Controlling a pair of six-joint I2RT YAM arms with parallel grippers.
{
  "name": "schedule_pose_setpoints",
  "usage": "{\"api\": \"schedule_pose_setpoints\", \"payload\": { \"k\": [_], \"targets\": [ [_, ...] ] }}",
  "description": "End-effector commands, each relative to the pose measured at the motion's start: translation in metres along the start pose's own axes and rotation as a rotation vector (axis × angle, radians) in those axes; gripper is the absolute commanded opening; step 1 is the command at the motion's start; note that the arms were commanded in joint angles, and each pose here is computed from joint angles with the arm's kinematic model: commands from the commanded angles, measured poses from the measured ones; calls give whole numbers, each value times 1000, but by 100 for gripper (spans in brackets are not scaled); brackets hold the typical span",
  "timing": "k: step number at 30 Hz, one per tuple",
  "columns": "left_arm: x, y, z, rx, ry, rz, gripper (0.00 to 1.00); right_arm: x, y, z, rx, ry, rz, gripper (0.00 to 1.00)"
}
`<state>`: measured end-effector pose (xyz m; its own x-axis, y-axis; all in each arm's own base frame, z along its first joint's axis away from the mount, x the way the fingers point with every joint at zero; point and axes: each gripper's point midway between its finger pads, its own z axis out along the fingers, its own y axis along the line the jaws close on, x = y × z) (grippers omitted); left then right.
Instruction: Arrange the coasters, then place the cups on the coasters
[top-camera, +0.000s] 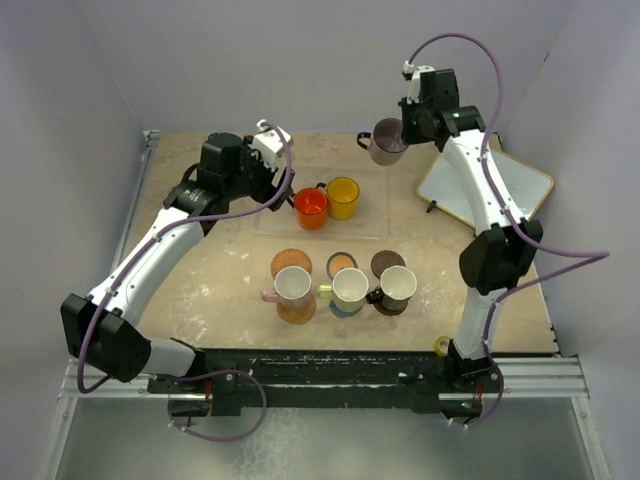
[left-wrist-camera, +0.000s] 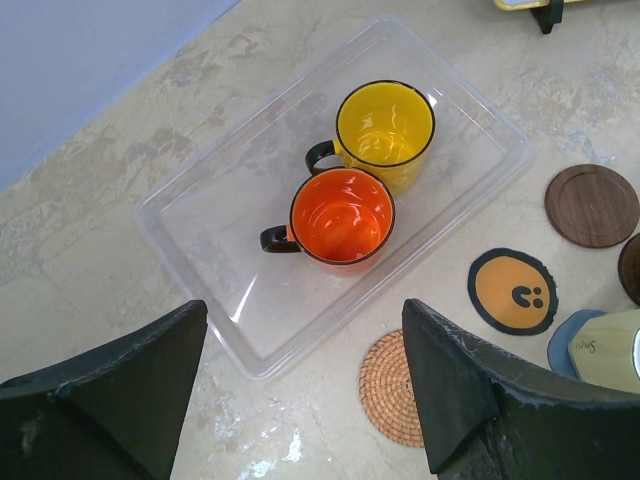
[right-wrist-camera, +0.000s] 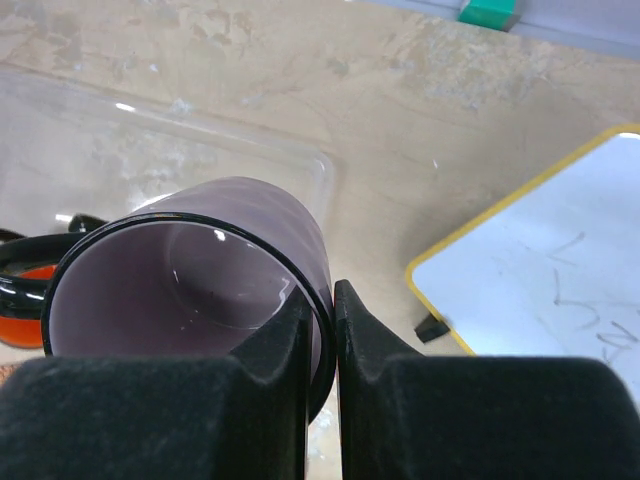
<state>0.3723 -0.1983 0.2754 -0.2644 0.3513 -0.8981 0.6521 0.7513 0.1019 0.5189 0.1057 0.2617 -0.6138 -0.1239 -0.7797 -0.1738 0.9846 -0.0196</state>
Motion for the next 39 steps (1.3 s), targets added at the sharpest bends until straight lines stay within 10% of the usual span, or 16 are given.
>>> {"api": "schedule_pose_setpoints", "payload": {
  "k": [1, 23, 39],
  "targets": [
    [-25, 4, -13, -18, -94, 15, 76, -9, -7, -35, 10, -61, -46, 0],
    [-25, 3, -16, -21, -103, 18, 76, 168, 15, -49, -174, 189, -179, 0],
    [-25, 3, -17, -20, -104, 16, 76, 216, 34, -39, -280, 290, -182, 0]
  ]
}}
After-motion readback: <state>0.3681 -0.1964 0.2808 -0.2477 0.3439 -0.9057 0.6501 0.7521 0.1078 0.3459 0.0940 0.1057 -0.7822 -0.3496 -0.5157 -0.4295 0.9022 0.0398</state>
